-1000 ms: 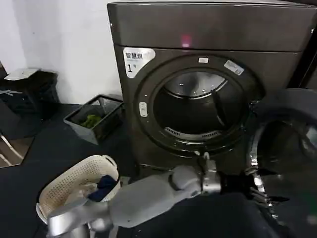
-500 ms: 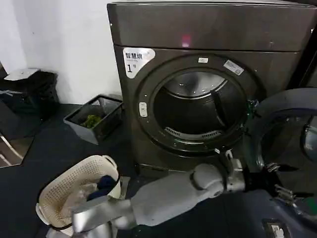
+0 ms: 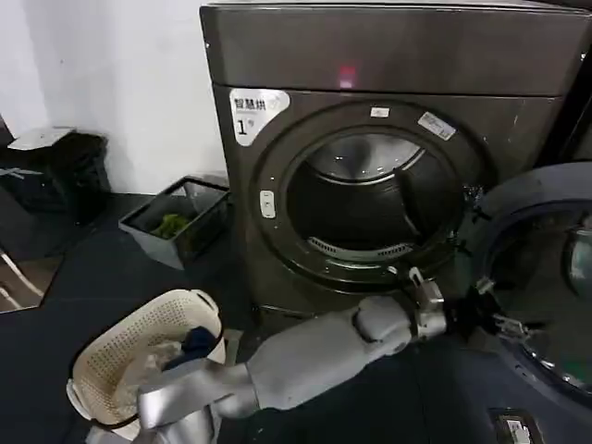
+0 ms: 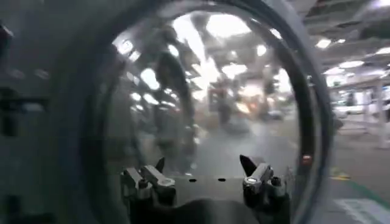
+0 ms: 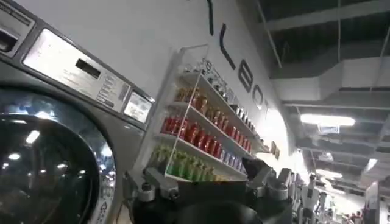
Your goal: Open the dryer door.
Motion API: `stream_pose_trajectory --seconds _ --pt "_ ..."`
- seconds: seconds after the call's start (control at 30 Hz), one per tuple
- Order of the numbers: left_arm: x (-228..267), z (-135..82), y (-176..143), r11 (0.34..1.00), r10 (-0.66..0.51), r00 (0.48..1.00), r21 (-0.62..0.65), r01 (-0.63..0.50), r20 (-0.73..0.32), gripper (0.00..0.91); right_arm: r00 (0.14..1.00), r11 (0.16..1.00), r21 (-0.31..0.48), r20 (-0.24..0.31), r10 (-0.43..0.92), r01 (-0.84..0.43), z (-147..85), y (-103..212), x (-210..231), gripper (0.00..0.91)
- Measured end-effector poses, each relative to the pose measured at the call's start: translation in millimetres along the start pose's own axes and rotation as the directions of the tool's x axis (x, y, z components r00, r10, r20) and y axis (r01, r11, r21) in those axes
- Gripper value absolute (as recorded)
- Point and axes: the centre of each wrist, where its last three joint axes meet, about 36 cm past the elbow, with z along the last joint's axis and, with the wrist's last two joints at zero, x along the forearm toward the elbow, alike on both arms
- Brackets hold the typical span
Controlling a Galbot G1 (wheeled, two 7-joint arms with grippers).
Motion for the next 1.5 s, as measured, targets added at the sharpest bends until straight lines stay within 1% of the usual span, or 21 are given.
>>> stream_pose_trajectory --seconds 0.2,0.37,0.5,0.7,0.83,0.93,1.07,1.2,1.37,1.5 --pt "0.8 -1.5 4.7 1.000 -0.017 1.000 -0.009 0.017 0.014 0.907 1.000 1.000 -0.001 -0.001 -0.001 0.001 1.8 0.5 0.2 0.907" --pt "-1.7 -5.5 -1.8 1.000 0.008 0.997 -0.023 -0.007 0.073 0.907 1.000 1.000 0.000 0.003 0.003 -0.003 2.0 -1.9 -2.1 0.907" --pt "-4.7 -7.5 -12.6 0.999 0.038 0.992 -0.013 -0.037 0.121 0.907 1.000 1.000 0.000 0.007 0.002 -0.002 1.4 -2.6 -3.9 0.907" --pt "-8.9 -9.2 -34.5 0.996 0.087 0.967 -0.003 -0.089 0.239 0.907 1.000 1.000 -0.001 0.012 0.001 -0.001 1.7 -2.9 -6.3 0.907" --pt "-10.7 -10.9 -49.9 0.996 0.082 0.960 -0.004 -0.084 0.268 0.907 1.000 1.000 0.000 0.017 0.000 0.000 0.7 -3.5 -8.2 0.907" --pt "-9.1 -11.6 -64.0 0.998 0.066 0.948 -0.021 -0.063 0.312 0.907 1.000 1.000 0.002 0.020 -0.001 0.001 -0.1 -4.0 -9.0 0.907" --pt "26.1 2.7 -55.8 1.000 0.023 0.940 -0.026 -0.015 0.339 0.907 1.000 1.000 0.003 0.023 -0.001 0.001 -0.6 -4.0 -9.1 0.907" --pt "60.7 8.8 -49.1 0.999 0.003 0.941 -0.034 0.009 0.338 0.907 1.000 1.000 0.002 0.029 -0.002 0.002 -1.4 -3.2 -9.1 0.907" --pt "105.2 7.5 -38.2 0.998 -0.012 0.950 -0.052 0.030 0.312 0.907 0.999 1.000 0.006 0.042 -0.001 0.001 -4.3 -2.6 -8.7 0.907" --pt "144.1 2.6 -30.1 0.995 -0.010 0.968 -0.096 0.035 0.251 0.907 0.999 0.999 0.053 0.051 0.011 -0.014 -8.0 -3.9 -8.4 0.907"
